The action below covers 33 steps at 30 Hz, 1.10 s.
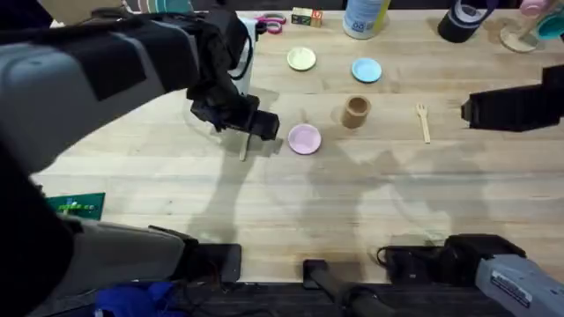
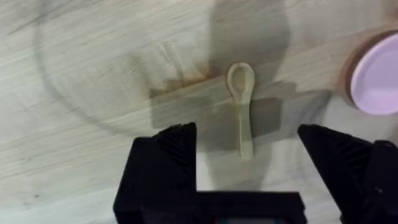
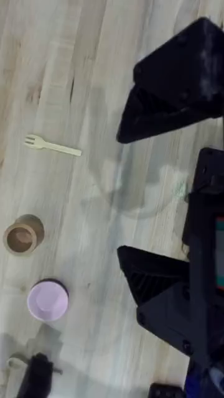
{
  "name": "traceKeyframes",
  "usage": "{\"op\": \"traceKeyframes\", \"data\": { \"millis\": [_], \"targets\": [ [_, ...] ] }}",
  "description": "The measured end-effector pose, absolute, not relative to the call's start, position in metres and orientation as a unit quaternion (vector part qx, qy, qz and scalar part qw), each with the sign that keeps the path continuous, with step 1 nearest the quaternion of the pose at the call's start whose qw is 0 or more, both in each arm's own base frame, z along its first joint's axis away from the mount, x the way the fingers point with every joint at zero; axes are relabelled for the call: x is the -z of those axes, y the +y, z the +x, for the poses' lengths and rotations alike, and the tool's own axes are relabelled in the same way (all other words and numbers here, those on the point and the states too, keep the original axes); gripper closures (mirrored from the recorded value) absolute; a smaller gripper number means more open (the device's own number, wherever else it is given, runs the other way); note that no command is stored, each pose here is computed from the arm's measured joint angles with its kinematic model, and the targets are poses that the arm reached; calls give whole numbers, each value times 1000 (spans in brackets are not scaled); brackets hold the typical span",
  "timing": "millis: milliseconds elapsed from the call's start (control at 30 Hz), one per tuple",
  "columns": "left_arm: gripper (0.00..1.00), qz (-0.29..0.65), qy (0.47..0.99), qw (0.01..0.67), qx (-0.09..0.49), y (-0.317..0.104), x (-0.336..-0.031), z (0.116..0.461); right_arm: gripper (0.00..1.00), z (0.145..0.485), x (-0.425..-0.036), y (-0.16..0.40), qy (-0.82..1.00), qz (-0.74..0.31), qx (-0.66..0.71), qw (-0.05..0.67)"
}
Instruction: Pick up a utensil and set it on the pink plate, then put the other utensil in the container.
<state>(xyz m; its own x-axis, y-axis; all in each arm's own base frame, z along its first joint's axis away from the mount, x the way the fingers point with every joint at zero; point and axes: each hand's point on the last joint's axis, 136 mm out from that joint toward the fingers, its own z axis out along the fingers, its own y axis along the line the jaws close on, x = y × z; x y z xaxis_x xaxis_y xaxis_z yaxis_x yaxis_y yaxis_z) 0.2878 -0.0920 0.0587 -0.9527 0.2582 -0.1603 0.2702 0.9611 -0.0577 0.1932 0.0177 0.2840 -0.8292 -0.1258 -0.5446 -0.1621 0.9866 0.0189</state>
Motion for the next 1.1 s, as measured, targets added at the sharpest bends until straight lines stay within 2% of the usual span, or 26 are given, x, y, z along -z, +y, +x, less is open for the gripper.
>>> {"op": "traceKeyframes", "data": {
  "millis": [267, 500, 600, 767, 1033, 1067, 1100],
  "targets": [
    [5, 117, 990, 60, 42, -95, -40, 293, 3, 193, -284, 18, 956, -75, -32, 282],
    [62, 92, 992, 70, 40, -94, -37, 298, 3, 193, -284, 18, 956, -75, -32, 283],
    [162, 86, 993, 75, 31, -91, -35, 298, 3, 194, -284, 18, 956, -75, -32, 283],
    [439, 79, 994, 77, 24, -87, -35, 297, 5, 194, -284, 18, 955, -75, -32, 284],
    [710, 77, 994, 69, 29, -88, -34, 293, 3, 194, -284, 18, 955, -75, -32, 284],
    [770, 76, 994, 68, 31, -89, -34, 293, 3, 194, -284, 18, 955, -75, -32, 284],
    [887, 74, 994, 65, 37, -90, -34, 292, 3, 194, -284, 18, 955, -75, -32, 284]
  ]
}}
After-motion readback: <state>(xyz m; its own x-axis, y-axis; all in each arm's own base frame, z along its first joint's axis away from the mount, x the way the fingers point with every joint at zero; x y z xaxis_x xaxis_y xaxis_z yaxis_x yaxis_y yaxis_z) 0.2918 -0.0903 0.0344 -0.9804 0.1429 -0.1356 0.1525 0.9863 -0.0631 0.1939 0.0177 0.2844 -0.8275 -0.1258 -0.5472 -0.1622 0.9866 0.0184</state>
